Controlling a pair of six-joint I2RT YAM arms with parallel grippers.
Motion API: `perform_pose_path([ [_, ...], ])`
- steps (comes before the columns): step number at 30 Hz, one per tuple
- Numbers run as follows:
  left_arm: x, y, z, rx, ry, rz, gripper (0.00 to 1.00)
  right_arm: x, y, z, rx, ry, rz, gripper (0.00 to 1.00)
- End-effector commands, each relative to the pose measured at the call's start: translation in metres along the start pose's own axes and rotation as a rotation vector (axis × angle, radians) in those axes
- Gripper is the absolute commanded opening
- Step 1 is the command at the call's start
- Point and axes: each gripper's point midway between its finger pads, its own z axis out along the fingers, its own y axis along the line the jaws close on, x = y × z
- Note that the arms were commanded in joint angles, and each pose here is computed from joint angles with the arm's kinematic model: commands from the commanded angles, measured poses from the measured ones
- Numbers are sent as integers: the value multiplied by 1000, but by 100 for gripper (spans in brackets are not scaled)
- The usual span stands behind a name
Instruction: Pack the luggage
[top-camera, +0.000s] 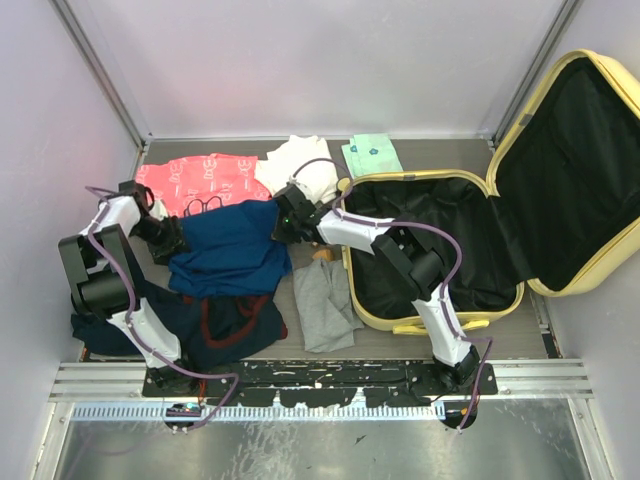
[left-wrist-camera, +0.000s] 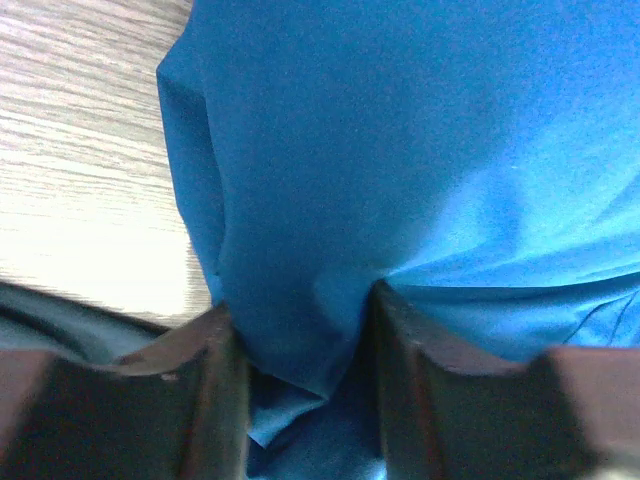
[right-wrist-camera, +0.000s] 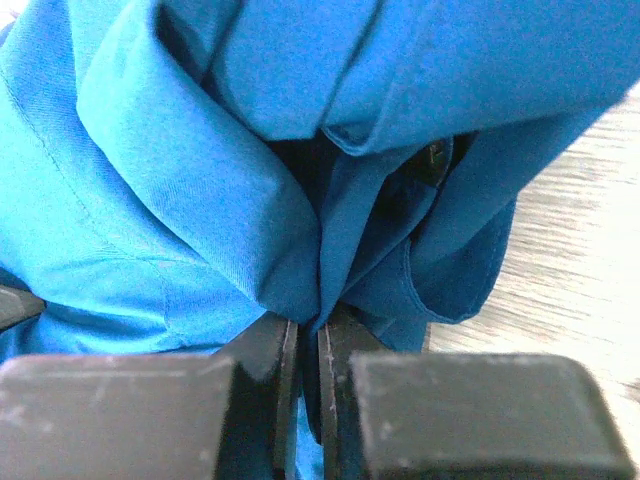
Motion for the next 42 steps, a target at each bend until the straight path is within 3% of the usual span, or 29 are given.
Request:
perform_pose_path([
  [1,-14,-18,-3,100,-52,9,38,-21,71,-14,-192,-71,-58,1],
  [5,-19,-31,-22,148,-86,31,8,-35,89,-28,-232,-102,-84,1],
  [7,-21,-37,-37,160,-116,45,0,-43,99,-38,-255,-121,-97,1],
  [14,-29,-52,-97,166,-276,129,0,-73,132,-77,-326,-203,-137,1],
  [32,-36,-93,-181,285,-466,187,0,-124,162,-160,-371,-364,-195,1],
  [42,-26,-179,-240,431,-570,354,0,-170,144,-236,-334,-455,-240,0],
])
